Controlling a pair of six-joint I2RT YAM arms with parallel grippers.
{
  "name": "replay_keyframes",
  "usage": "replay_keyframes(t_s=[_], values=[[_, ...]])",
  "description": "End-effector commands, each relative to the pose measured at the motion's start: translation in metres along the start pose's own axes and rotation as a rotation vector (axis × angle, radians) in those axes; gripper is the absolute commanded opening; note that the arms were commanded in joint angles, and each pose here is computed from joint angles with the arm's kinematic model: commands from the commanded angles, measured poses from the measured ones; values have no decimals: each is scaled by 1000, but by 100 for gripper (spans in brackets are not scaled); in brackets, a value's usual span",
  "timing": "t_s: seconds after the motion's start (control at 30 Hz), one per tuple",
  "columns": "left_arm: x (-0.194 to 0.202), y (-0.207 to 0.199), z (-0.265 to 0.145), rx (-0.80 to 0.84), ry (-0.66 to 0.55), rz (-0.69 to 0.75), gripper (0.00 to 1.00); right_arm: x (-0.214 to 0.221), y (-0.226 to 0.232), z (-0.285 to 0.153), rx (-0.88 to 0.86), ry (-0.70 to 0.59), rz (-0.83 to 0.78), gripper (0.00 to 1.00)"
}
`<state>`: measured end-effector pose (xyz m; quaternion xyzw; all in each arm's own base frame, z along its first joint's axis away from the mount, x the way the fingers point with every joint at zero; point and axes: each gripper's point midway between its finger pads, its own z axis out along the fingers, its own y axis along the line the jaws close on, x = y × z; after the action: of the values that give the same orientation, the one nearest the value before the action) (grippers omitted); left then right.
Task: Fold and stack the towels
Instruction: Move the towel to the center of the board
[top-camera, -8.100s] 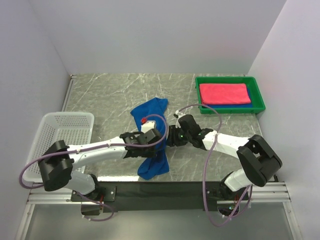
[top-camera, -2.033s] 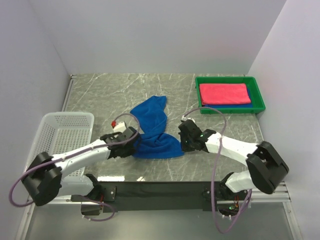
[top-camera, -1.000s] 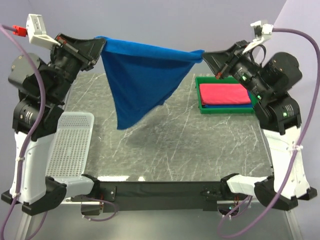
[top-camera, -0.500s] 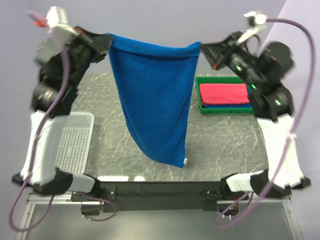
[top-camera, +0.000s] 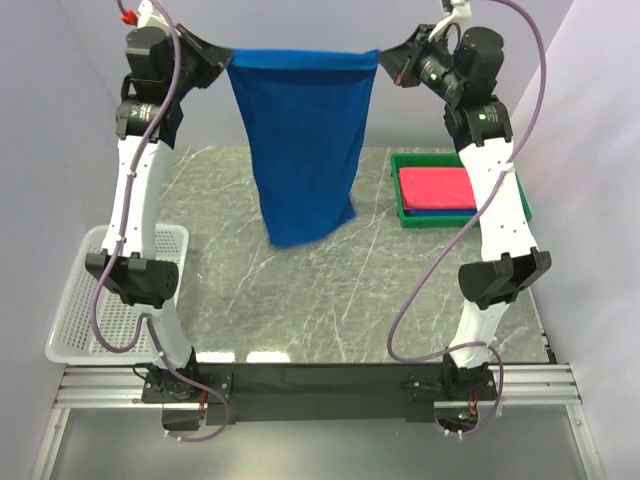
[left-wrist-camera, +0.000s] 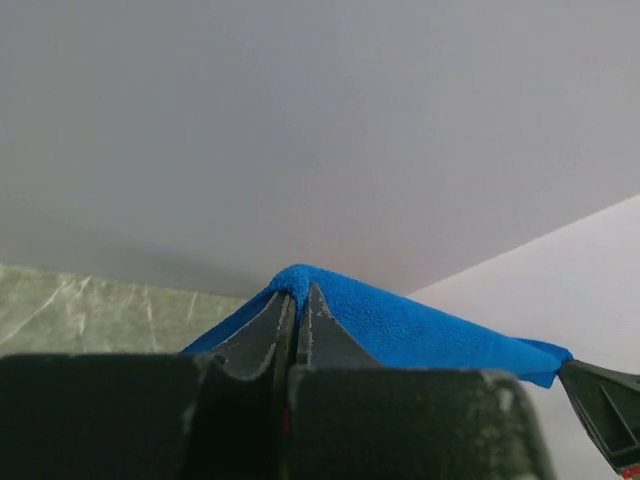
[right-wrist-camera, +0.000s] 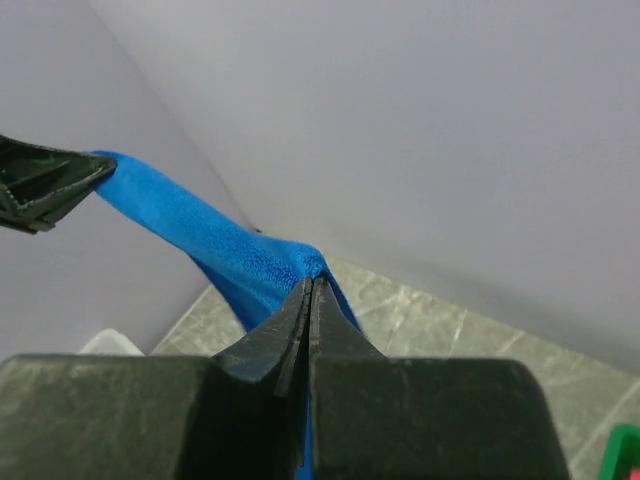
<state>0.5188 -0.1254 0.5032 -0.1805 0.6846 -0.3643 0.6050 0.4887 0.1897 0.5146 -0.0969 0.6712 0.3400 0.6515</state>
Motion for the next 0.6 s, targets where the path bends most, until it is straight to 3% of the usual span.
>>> replay_keyframes(t_s=[0.0, 0.07, 0.17, 0.27, 0.47, 0.5, 0.57], values=[[-66, -95, -69, 286, -179, 69, 0, -90, 62, -43, -168, -247, -142, 0], [-70, -95, -80, 286, -212, 92, 0, -92, 75, -59, -197, -252, -178, 0], [-52, -74, -91, 238, -199, 82, 0, -38, 58, -58, -184, -136, -137, 0], [-8, -35, -90, 178, -102, 54, 0, -9, 58, -76, -183, -91, -126, 0], [119, 79, -110, 9, 108, -77, 0, 173, 4, -96, -77, 236, 81, 0], [151, 110, -122, -55, 163, -102, 0, 193, 1, -102, -62, 277, 102, 0], [183, 134, -136, -105, 220, -146, 0, 227, 4, -115, -51, 344, 129, 0]])
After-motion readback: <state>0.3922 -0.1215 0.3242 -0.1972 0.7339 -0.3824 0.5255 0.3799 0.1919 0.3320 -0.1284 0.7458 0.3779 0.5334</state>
